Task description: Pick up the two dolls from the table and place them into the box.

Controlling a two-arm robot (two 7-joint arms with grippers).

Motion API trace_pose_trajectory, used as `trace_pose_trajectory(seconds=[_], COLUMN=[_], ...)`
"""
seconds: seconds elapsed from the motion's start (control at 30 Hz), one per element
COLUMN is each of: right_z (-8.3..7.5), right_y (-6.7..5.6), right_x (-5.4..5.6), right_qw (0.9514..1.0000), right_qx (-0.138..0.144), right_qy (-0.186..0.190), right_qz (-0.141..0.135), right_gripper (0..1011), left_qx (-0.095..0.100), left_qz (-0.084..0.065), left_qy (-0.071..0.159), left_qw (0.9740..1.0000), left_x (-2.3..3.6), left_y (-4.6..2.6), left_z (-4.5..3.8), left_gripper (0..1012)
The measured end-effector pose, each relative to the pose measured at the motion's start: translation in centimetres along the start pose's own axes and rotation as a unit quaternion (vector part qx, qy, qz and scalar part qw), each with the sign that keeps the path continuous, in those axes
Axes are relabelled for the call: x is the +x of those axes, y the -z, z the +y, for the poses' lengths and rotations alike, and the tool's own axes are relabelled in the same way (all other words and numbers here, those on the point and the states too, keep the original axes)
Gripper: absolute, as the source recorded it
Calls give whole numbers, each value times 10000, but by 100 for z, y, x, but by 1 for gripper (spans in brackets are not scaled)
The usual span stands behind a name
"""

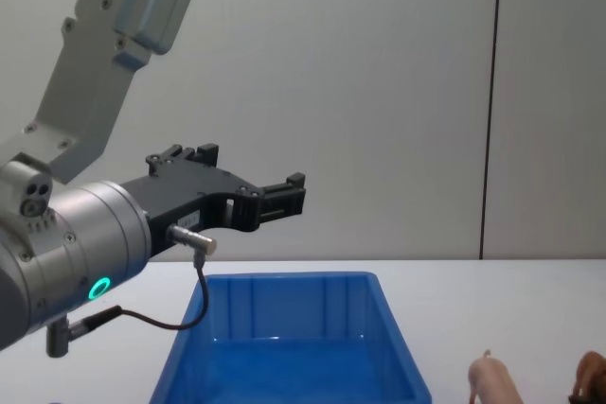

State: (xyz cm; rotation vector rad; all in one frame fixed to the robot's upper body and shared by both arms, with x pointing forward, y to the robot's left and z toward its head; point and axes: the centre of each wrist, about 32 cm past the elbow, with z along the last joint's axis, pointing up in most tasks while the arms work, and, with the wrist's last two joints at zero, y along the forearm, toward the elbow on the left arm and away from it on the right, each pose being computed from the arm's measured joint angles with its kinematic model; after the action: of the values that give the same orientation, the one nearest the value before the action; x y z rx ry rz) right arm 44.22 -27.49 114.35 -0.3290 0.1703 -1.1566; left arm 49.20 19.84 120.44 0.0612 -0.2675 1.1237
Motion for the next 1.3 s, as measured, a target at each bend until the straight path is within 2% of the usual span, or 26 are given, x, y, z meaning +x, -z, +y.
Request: trace_pose_trajectory(seconds=[0.07, 0.1, 0.23, 0.27, 0.37, 0.53, 0.8, 0.97, 1.0, 1.3], right_z=[8, 9, 17, 19, 20, 16, 20, 48, 48, 155], right_y=[6, 7, 8, 7, -3, -45, -201, -376, -376, -663], right_x=[-6, -7, -19, -23, -34, -56, -104, -147, -147, -248], right_qw=[10000, 10000, 9999, 9999, 9997, 9992, 9965, 9931, 9931, 9865], right_qx=[2, 7, 44, 67, 131, 279, 663, 975, 975, 1314], right_qy=[28, 38, 91, 113, 156, 209, 191, -17, -17, -526], right_qz=[-5, -9, -35, -53, -101, -210, -473, -657, -657, -826], right_gripper=[717, 655, 517, 517, 426, 418, 418, 418, 418, 418], left_qx=[0, 0, 0, 0, 0, 0, 0, 0, 0, 0], left_qz=[0, 0, 0, 0, 0, 0, 0, 0, 0, 0], left_qy=[0, 0, 0, 0, 0, 0, 0, 0, 0, 0], left_qw=[10000, 10000, 10000, 10000, 10000, 10000, 10000, 10000, 10000, 10000], left_x=[0, 0, 0, 0, 0, 0, 0, 0, 0, 0], left_y=[0, 0, 0, 0, 0, 0, 0, 0, 0, 0], left_z=[0, 0, 0, 0, 0, 0, 0, 0, 0, 0], left_gripper=[1001, 1002, 1002, 1001, 1001, 1001, 1001, 1002, 1002, 1002])
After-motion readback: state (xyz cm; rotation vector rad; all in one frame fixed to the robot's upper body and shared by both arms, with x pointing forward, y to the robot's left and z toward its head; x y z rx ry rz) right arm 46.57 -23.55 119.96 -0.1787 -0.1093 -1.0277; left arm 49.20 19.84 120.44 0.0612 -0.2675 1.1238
